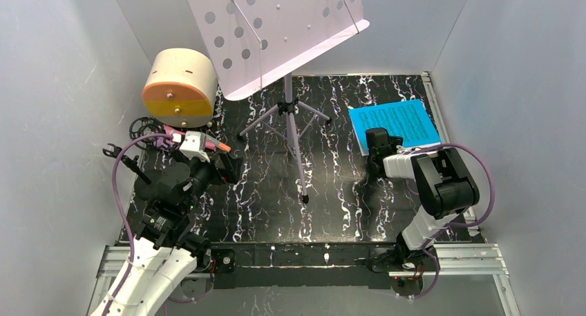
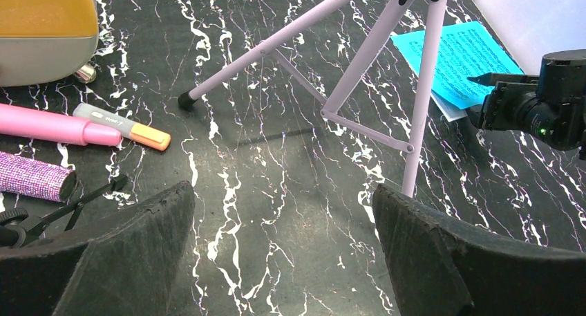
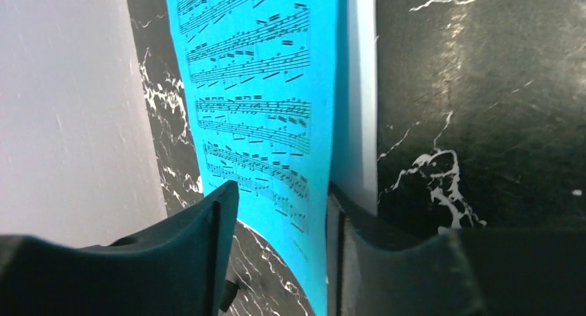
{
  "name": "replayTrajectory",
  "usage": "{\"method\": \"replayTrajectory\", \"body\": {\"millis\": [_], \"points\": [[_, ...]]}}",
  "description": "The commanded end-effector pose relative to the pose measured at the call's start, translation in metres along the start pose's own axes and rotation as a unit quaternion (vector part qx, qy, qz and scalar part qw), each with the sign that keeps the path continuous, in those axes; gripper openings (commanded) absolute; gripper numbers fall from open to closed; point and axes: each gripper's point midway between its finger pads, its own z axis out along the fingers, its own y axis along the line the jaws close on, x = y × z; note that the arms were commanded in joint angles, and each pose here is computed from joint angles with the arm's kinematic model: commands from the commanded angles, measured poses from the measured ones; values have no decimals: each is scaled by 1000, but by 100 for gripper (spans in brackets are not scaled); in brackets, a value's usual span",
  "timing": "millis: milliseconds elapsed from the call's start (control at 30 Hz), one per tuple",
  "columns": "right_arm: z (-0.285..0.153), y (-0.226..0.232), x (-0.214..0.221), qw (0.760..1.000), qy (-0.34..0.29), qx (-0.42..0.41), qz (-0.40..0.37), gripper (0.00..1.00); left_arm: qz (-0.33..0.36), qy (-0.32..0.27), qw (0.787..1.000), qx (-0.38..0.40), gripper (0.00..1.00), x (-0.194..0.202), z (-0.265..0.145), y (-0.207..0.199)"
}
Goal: Pack up the instrument practice props
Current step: Place the sheet music at the center of the board, then adjust the music stand at the center of the board.
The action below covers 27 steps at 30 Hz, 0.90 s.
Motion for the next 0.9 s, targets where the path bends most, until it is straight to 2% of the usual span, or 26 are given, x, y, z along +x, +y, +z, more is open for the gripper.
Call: {"method": "replayTrajectory", "body": {"millis": [0,100,267,500,633,733,867], "points": [[-16,9,-3,1000,-15,2,-12,61,-3,8,1000,-3,98,6,2,2],[-24,4,-4,999,-16,15,-31,71,-4,8,1000,-3,98,6,2,2],[-40,-12,-7,997,-5,48,-68,80,-4,9,1000,-3,98,7,3,2],[-64,-26,-12,992,38,45,-114,85,-4,21,1000,1,98,11,6,1],[-78,-20,-10,982,76,-7,-170,85,-4,29,1000,2,99,14,9,1],[-94,-3,0,955,118,-93,-256,85,-5,37,999,5,98,18,11,0],[-126,25,31,877,195,-239,-368,85,-4,45,999,10,98,20,14,-1]]}}
